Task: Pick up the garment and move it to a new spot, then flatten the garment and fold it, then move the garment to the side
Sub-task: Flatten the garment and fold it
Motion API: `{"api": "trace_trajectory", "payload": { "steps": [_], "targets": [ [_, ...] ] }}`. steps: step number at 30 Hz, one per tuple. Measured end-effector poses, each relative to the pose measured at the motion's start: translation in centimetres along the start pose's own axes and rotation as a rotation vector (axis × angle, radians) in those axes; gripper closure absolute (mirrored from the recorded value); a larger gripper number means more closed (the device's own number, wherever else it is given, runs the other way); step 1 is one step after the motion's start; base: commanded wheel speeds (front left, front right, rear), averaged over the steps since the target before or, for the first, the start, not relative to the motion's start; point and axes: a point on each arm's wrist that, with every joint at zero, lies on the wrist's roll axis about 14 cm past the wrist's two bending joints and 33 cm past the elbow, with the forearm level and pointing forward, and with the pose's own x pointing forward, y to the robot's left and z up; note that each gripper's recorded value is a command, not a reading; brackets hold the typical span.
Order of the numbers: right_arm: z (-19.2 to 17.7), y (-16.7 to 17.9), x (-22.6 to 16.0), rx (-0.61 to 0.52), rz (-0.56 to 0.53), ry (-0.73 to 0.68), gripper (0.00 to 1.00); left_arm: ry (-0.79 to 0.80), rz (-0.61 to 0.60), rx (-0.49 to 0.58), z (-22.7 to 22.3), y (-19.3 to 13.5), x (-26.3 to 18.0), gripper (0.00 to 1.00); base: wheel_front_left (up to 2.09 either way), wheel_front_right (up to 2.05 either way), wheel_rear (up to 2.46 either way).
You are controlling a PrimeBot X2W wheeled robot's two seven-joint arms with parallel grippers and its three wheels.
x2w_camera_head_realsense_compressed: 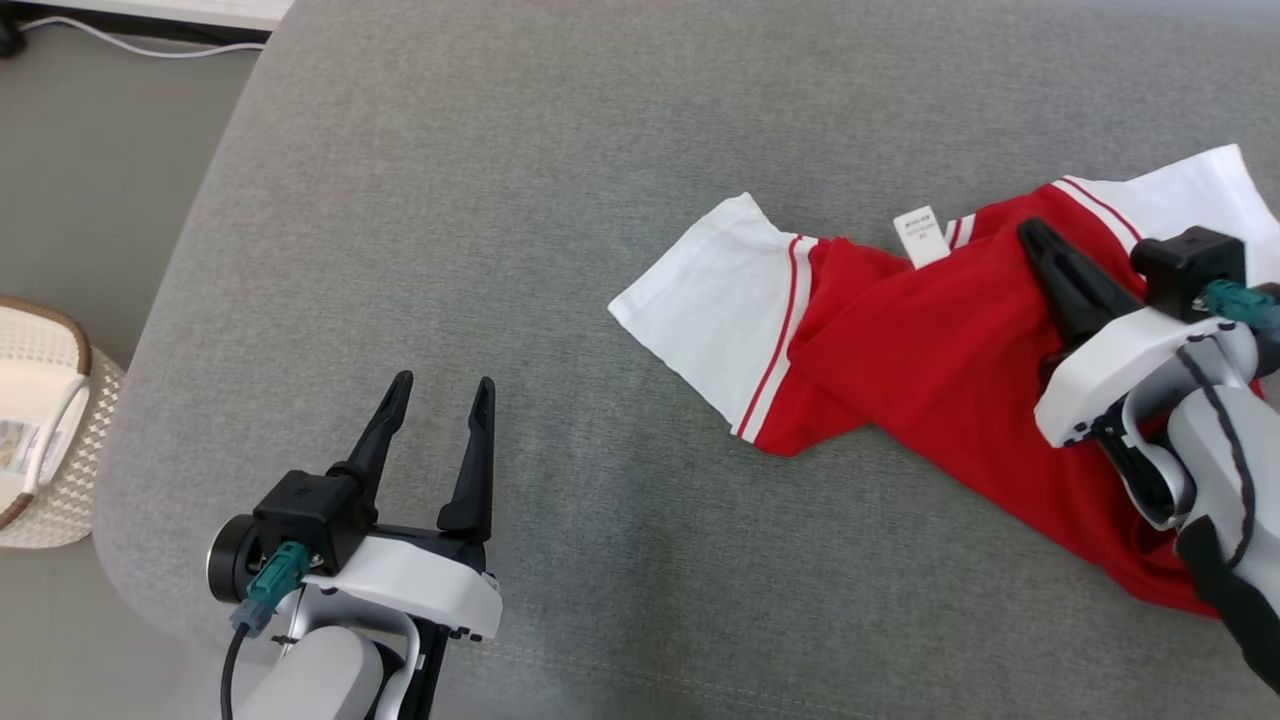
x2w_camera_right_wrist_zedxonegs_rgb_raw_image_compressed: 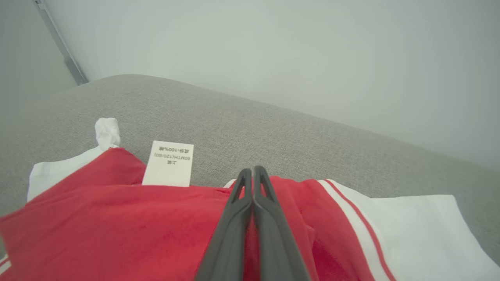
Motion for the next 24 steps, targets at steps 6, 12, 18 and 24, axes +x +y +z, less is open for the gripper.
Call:
{"api": "trace_trajectory", "payload": {
  "steps": [6, 12, 18, 24],
  "targets": [
    [3.2, -1.4, -2.3, -0.010, -0.042, -0.127, 1.00, -0.015, -0.034, 0.006, 0.3, -0.9, 0.5, 0.00, 0.00, 0.00, 0.00],
    [4.3, 0.4, -7.3, -0.020, -0.048, -0.230, 1.00, -0.037, -0.086, 0.009, 1.1, -2.4, 1.0, 0.00, 0.00, 0.00, 0.00],
    [3.0, 0.5, -13.5, 0.004, -0.152, -0.243, 1.00, -0.031, -0.131, 0.028, 1.1, -3.5, 1.0, 0.00, 0.00, 0.00, 0.00],
    [0.0, 1.1, -17.7, 0.062, -0.231, -0.179, 1.00, -0.029, -0.173, 0.038, 1.4, -4.8, 1.3, 0.00, 0.00, 0.00, 0.00]
  ]
}}
